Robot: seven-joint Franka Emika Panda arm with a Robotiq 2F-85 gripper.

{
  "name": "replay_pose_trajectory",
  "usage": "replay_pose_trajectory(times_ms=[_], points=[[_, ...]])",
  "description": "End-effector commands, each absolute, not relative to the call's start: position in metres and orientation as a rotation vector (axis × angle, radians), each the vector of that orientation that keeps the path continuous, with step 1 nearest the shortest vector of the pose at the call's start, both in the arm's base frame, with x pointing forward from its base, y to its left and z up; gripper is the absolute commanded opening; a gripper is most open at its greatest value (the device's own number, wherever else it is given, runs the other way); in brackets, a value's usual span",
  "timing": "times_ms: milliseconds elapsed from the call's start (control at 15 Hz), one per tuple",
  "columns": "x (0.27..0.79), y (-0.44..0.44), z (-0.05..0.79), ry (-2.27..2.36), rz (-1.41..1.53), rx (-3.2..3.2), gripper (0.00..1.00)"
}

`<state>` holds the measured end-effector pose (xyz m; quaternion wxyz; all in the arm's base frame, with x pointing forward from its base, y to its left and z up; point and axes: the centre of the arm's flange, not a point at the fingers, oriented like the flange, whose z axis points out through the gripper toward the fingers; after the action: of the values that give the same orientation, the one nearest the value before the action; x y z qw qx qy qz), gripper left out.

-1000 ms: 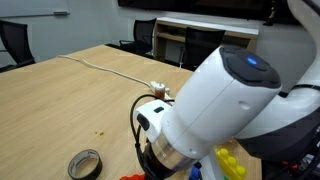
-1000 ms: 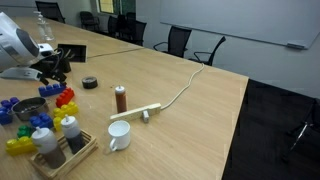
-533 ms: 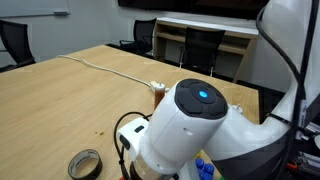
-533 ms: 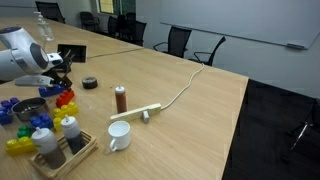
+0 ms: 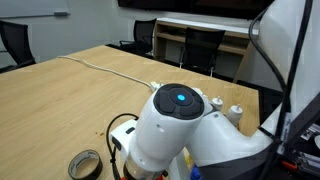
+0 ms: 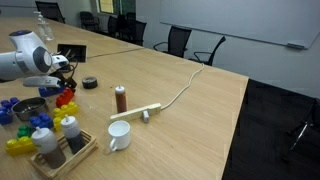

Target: Align the blue and orange legos together then put the purple legos on top of the blue and orange legos

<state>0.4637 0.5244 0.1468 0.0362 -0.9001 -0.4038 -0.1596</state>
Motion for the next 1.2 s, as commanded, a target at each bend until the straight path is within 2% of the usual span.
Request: replay_pose_trajectory(times_ms=[0, 67, 133, 200, 800, 1133], points=[[0.468, 0.528, 0.141, -1.278, -0.484, -2.765, 1.0], [0.468, 0.528, 0.141, -1.286, -0.48, -2.769, 1.0], [0.468, 0.527, 0.139, -1.292, -0.479, -2.772, 0.89], [0.469, 0.527, 0.138, -1.294, -0.479, -2.775, 0.72], [0.489, 0.519, 0.137, -1.139, -0.576, -2.949, 0.1], [0.495, 0.506, 0.132, -0.783, -0.549, -3.126, 0.11]])
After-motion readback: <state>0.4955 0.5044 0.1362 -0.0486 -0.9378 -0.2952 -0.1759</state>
